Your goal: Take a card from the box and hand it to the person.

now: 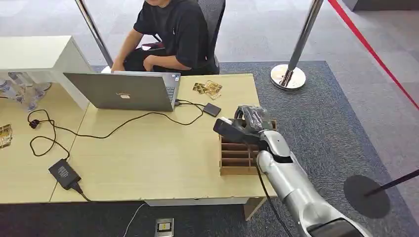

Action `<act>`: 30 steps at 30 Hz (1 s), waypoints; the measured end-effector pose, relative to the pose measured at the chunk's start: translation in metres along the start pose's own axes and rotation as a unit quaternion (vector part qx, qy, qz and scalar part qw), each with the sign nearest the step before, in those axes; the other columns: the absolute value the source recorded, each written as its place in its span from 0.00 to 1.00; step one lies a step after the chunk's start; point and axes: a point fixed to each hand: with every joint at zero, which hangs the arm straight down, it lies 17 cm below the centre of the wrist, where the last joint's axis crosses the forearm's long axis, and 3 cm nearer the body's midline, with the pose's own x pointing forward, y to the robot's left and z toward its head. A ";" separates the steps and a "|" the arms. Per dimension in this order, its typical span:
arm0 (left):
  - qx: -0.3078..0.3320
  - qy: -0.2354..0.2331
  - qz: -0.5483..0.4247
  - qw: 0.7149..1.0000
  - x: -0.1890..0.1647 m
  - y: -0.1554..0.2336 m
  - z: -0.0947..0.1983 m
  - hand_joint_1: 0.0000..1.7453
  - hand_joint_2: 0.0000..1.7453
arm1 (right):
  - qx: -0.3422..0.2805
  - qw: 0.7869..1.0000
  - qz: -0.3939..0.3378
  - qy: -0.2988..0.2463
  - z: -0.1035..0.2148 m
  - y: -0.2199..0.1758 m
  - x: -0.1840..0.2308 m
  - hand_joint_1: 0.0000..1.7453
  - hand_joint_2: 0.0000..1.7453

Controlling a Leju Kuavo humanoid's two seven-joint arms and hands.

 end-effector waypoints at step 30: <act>-0.003 -0.005 -0.004 1.000 0.002 -0.001 0.000 0.00 0.00 | -0.033 0.999 -0.023 -0.012 0.003 -0.030 -0.004 0.77 1.00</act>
